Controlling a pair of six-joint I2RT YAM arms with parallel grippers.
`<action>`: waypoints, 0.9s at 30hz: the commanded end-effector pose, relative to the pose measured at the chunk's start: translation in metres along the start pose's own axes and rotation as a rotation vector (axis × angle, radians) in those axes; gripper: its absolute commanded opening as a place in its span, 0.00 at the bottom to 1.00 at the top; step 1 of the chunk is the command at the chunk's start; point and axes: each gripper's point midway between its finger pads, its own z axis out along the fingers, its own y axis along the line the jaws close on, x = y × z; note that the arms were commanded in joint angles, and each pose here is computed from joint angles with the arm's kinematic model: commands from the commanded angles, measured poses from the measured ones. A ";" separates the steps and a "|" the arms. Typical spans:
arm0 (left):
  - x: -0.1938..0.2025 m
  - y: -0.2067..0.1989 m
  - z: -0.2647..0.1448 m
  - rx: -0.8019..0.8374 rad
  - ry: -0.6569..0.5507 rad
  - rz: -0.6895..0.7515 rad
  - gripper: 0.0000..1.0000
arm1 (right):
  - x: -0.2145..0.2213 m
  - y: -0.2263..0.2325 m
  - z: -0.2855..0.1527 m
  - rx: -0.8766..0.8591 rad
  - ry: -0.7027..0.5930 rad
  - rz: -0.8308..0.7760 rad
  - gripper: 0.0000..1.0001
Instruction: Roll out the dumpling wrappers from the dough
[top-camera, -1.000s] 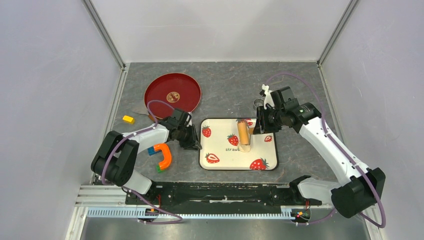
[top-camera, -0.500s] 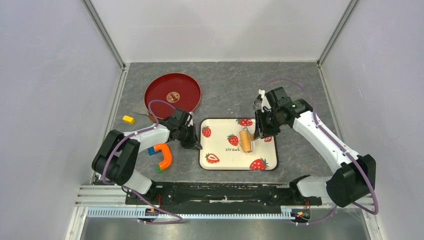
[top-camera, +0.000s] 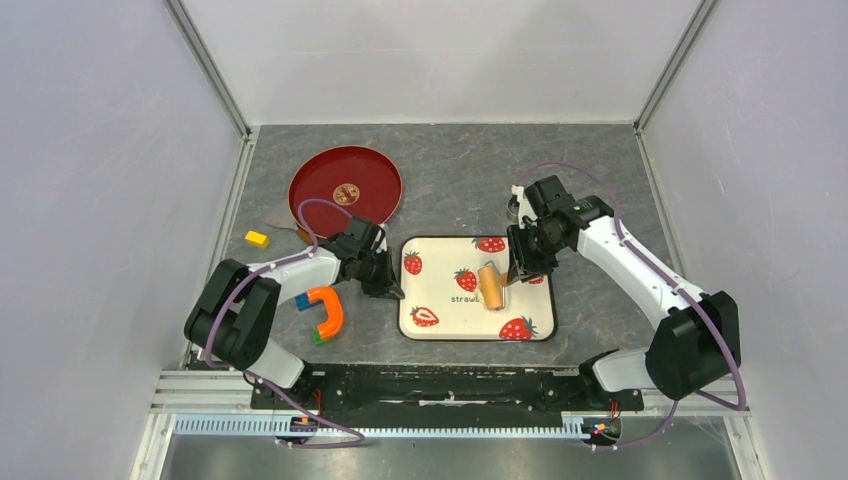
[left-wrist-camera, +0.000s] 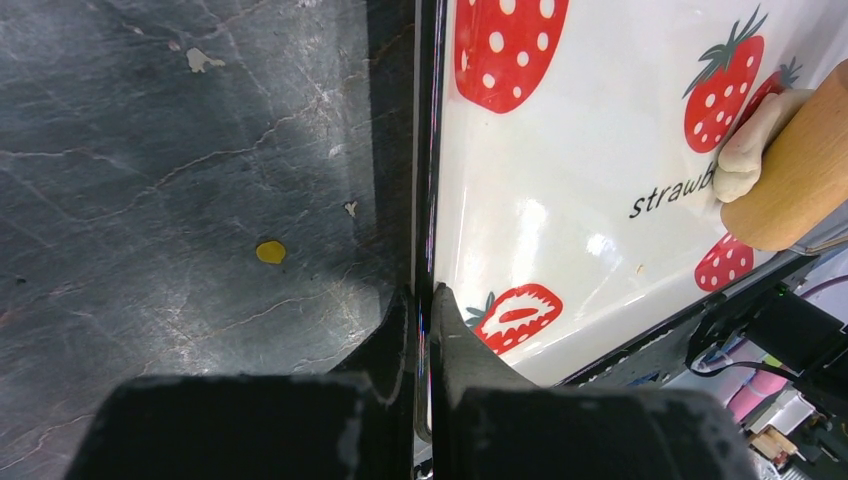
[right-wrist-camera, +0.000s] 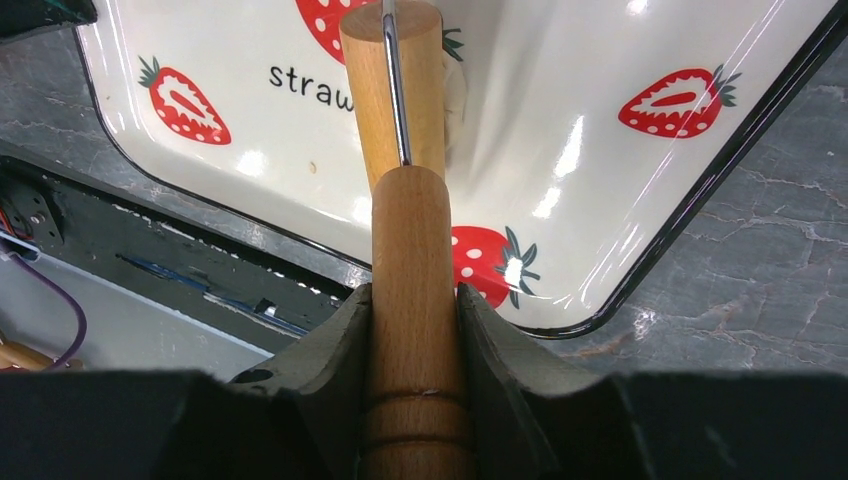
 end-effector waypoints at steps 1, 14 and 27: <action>0.005 0.024 0.009 -0.116 0.010 0.055 0.02 | 0.010 -0.035 0.018 0.166 0.077 -0.017 0.00; 0.007 0.026 0.012 -0.152 0.019 0.076 0.02 | 0.029 -0.051 0.043 0.246 0.176 -0.044 0.00; 0.010 0.023 0.016 -0.163 0.034 0.096 0.02 | 0.042 -0.034 0.060 0.187 0.207 -0.081 0.00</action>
